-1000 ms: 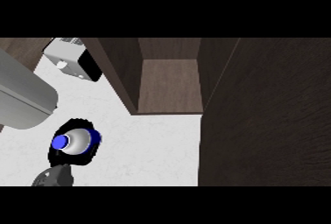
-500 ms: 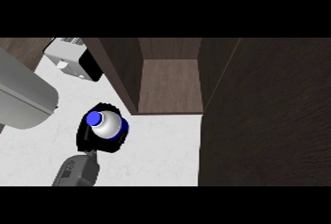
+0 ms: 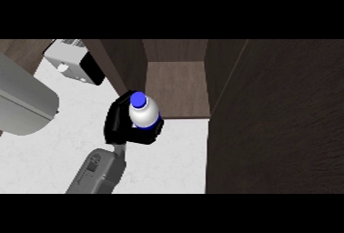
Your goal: Pick up the bottled water, place it into the cabinet and close the cabinet
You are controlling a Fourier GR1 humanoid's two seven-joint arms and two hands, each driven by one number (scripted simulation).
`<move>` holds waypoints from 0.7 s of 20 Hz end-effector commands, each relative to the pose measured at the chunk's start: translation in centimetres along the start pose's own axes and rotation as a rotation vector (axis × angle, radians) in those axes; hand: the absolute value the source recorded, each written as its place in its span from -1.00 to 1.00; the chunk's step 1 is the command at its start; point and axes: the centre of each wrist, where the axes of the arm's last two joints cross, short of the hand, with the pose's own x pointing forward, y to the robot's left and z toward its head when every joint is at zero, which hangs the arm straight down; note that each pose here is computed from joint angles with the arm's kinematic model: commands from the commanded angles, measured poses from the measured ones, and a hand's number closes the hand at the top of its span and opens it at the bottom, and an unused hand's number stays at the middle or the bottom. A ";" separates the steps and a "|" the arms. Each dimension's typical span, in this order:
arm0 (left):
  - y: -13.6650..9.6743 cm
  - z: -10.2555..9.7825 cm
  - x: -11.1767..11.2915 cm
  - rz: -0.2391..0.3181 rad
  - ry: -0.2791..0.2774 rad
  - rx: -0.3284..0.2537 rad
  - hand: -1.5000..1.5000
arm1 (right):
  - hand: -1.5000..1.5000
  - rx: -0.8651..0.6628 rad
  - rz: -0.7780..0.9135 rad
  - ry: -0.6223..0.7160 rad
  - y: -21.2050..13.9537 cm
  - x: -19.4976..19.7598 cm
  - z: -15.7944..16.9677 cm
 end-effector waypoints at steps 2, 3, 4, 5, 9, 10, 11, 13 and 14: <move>-3.9 -3.4 2.3 -0.039 -0.006 0.034 1.00 | -1.00 0.042 -0.017 -0.083 2.4 3.8 -1.1; -4.0 -1.4 0.5 -0.078 0.005 0.026 1.00 | -1.00 0.032 -0.024 -0.080 1.8 3.3 -0.6; -4.4 -3.3 2.0 -0.103 -0.002 0.039 1.00 | -1.00 0.042 -0.033 -0.087 2.4 3.5 -1.1; -2.9 -3.5 0.7 -0.129 -0.003 0.068 1.00 | -1.00 0.029 -0.020 -0.078 2.1 3.8 -0.9; -5.7 -3.2 1.0 -0.182 0.043 0.072 1.00 | -1.00 0.055 -0.030 -0.065 1.5 4.1 -1.2; -4.8 -5.5 1.4 -0.190 0.065 0.100 1.00 | -1.00 0.041 -0.048 -0.072 1.5 3.5 -0.8; -5.5 -4.6 0.8 -0.197 0.070 0.109 1.00 | -1.00 0.053 -0.052 -0.088 2.6 3.7 -0.7; -5.9 -6.0 1.3 -0.218 0.085 0.113 1.00 | -1.00 0.052 -0.060 -0.079 2.3 4.3 -0.5; -6.0 -6.9 1.0 -0.235 0.084 0.107 1.00 | -1.00 0.039 -0.075 -0.075 1.2 2.8 -1.2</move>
